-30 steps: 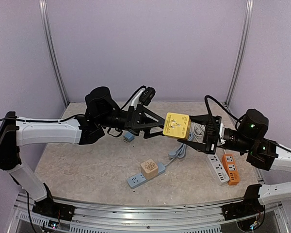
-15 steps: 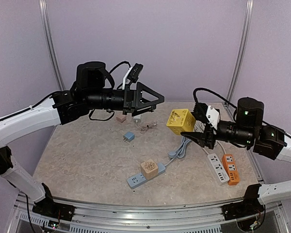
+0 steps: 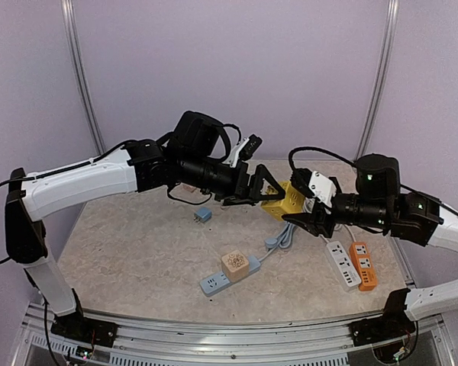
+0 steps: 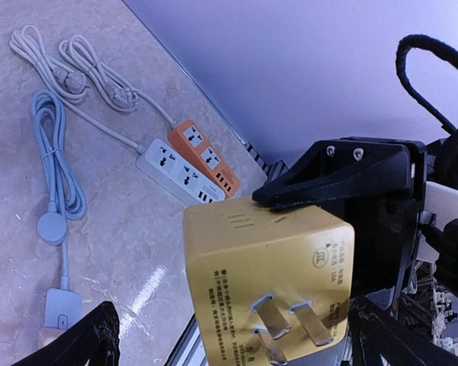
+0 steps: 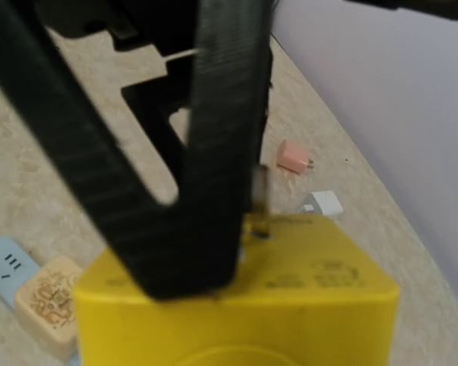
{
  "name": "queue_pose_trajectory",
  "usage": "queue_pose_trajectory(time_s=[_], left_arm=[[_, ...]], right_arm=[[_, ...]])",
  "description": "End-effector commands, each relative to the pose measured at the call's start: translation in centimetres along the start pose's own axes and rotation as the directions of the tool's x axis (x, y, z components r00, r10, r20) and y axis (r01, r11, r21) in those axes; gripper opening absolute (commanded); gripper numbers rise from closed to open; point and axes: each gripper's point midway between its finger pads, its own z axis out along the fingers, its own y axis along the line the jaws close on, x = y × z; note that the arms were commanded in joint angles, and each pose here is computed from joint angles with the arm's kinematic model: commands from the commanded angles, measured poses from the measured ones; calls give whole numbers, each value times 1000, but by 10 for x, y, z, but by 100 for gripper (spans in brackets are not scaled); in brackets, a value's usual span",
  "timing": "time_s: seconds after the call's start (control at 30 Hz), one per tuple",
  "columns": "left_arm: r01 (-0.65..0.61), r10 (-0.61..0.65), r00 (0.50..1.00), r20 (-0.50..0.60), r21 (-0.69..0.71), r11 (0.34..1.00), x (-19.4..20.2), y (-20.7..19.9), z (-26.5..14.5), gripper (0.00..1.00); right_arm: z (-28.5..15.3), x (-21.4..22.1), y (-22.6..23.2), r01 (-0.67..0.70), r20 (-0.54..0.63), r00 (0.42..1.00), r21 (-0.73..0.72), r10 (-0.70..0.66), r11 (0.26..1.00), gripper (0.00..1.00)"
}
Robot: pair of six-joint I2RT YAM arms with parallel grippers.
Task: Insert the plug
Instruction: Pass from the right arm to the left
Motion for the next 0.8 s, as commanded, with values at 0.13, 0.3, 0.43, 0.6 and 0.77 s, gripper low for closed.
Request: queue_pose_trajectory(time_s=[0.13,0.3,0.43,0.6,0.77], left_arm=[[-18,17,999,-30,-20,1000,4,-2,10,99],[-18,18,999,-36,-3,1000,5,-4,12,99],[-6,6,999,-46,-4,1000,8,-1,16,91],[4,-4,999,-48,-1,1000,9,2,20,80],[11,-11,999,-47,4,1000,11,4,22,61]], right_arm=[[10,-7,-8,-12,-18,1000,41,12,999,0],[11,-11,-9,-9,-9,1000,42,9,999,0],[12,-16,-8,0,-5,1000,36,1,999,0],[13,-19,-5,7,-7,1000,25,-7,1000,0],[18,-15,1,21,-28,999,11,-21,1000,0]])
